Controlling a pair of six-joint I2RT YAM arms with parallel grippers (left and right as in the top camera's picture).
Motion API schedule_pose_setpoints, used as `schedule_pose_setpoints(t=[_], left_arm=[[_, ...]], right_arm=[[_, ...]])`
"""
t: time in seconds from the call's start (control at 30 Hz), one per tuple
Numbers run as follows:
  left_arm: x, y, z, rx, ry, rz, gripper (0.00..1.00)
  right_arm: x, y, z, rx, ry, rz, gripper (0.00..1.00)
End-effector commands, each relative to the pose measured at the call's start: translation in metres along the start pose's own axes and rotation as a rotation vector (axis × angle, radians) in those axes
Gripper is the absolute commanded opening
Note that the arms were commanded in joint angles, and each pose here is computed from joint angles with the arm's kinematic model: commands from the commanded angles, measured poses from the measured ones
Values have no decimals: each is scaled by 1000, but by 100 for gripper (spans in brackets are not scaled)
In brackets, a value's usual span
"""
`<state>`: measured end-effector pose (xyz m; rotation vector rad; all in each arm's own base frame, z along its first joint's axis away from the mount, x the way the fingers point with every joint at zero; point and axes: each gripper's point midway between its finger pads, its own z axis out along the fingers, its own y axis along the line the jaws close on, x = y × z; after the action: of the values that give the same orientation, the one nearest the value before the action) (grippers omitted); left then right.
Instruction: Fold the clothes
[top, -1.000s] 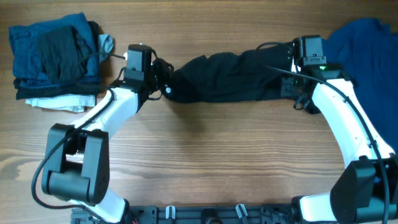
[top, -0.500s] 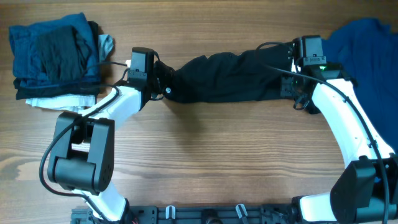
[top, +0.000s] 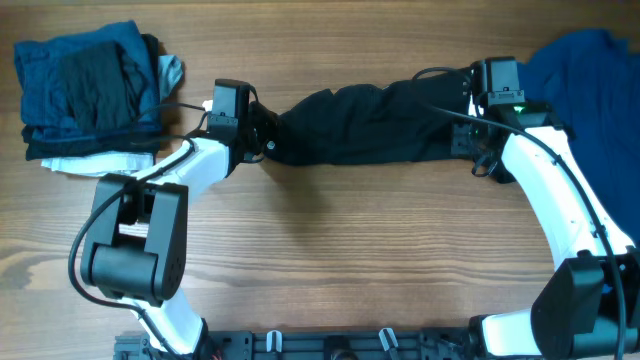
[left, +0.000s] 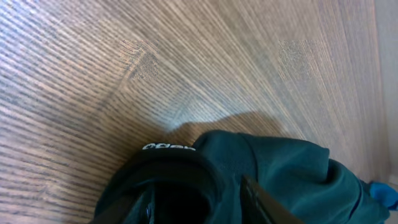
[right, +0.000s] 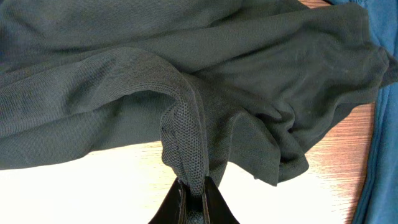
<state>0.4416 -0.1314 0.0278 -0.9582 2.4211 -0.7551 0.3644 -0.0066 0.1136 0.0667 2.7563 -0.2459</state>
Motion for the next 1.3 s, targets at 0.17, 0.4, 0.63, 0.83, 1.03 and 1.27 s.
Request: schedule_pose_setpoints(t=[0.17, 0.4, 0.63, 0.83, 1.03, 1.27], left_arm=[[-10, 3, 3, -20, -45, -10, 38], [-12, 6, 4, -32, -59, -11, 37], [-12, 8, 9, -33, -59, -11, 39], [-14, 5, 10, -18, -67, -8, 18], [-37, -22, -6, 111, -103, -3, 4], [-78, -75, -87, 331, -185, 92, 4]], right_arm=[[-2, 3, -3, -11, -10, 15, 4], [-2, 3, -3, -11, -10, 15, 4], [-2, 3, -3, -10, -10, 15, 4], [-1, 3, -3, -10, -5, 14, 4], [-5, 1, -11, -11, -16, 68, 4], [-18, -11, -74, -24, -106, 133, 4]])
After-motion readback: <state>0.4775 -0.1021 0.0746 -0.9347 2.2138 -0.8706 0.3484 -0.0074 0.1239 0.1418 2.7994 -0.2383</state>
